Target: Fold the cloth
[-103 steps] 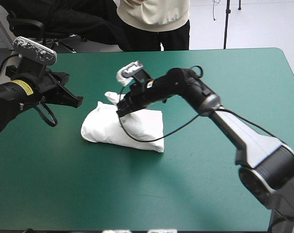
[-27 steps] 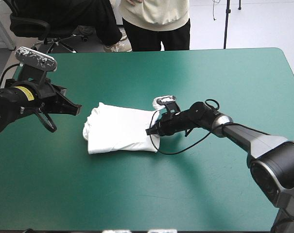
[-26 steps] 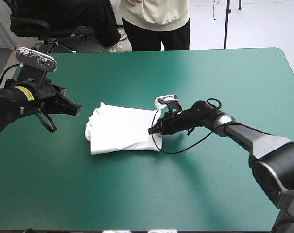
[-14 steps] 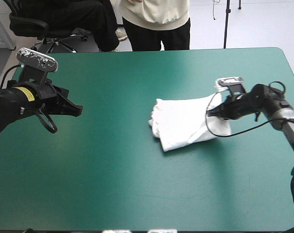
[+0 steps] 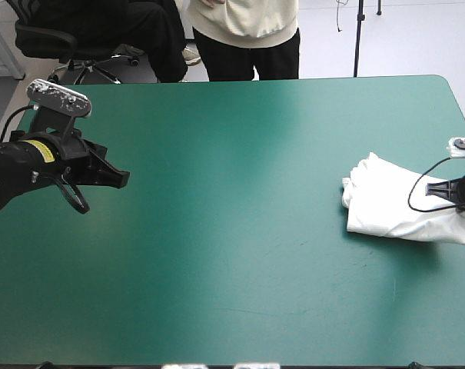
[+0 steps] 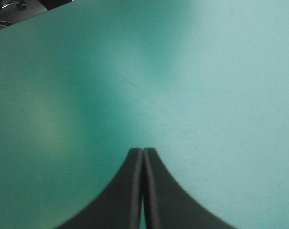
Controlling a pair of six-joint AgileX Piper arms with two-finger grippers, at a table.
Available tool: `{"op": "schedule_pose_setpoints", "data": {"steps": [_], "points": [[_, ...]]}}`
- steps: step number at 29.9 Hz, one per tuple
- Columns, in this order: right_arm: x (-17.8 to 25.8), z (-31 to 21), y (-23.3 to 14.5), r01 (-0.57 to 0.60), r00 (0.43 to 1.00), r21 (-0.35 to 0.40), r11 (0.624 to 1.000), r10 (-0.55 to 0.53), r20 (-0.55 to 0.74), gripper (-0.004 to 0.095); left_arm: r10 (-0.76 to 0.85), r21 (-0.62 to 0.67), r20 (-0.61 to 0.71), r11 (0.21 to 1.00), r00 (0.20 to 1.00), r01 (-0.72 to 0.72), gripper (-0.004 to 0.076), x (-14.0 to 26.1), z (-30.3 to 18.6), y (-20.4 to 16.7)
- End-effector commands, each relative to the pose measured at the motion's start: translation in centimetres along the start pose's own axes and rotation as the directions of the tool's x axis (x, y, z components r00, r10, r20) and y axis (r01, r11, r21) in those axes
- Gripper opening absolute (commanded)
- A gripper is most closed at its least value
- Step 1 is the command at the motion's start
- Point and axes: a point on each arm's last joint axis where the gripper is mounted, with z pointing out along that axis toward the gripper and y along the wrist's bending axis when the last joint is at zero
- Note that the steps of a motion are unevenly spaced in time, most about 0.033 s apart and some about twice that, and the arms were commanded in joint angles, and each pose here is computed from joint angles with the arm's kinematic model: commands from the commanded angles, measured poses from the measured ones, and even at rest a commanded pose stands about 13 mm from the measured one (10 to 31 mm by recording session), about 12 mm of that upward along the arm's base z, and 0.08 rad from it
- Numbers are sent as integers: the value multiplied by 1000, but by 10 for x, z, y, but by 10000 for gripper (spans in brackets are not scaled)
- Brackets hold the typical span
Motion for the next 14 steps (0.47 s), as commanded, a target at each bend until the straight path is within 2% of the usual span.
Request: {"op": "schedule_pose_setpoints", "data": {"steps": [1, 3, 6, 9, 11, 14], "points": [[-2, -18, -9, -22, 997, 21, 1000, 21, 73, 162, 9, -45, 88, 999, 996, -5, -18, -7, -14, 5], [-2, -20, -9, -24, 997, 20, 1000, 22, 79, 311, 17, -69, 79, 998, 997, -11, -18, -5, -16, 7], [-2, -26, -6, -43, 994, -6, 999, 43, 104, 644, 22, -118, 70, 993, 997, -14, -18, -1, -23, 12], [-2, -35, -3, -62, 986, -41, 997, 68, 150, 849, -3, -175, 103, 984, 995, 22, -18, 5, -39, 17], [-4, -47, 9, -22, 975, -120, 993, 47, 216, 870, -22, -219, 142, 974, 990, 53, -18, 10, -56, 21], [-5, -72, 39, 123, 939, -242, 962, -33, 343, 806, -60, -307, 199, 944, 978, 120, -18, 25, -86, 30]]}}
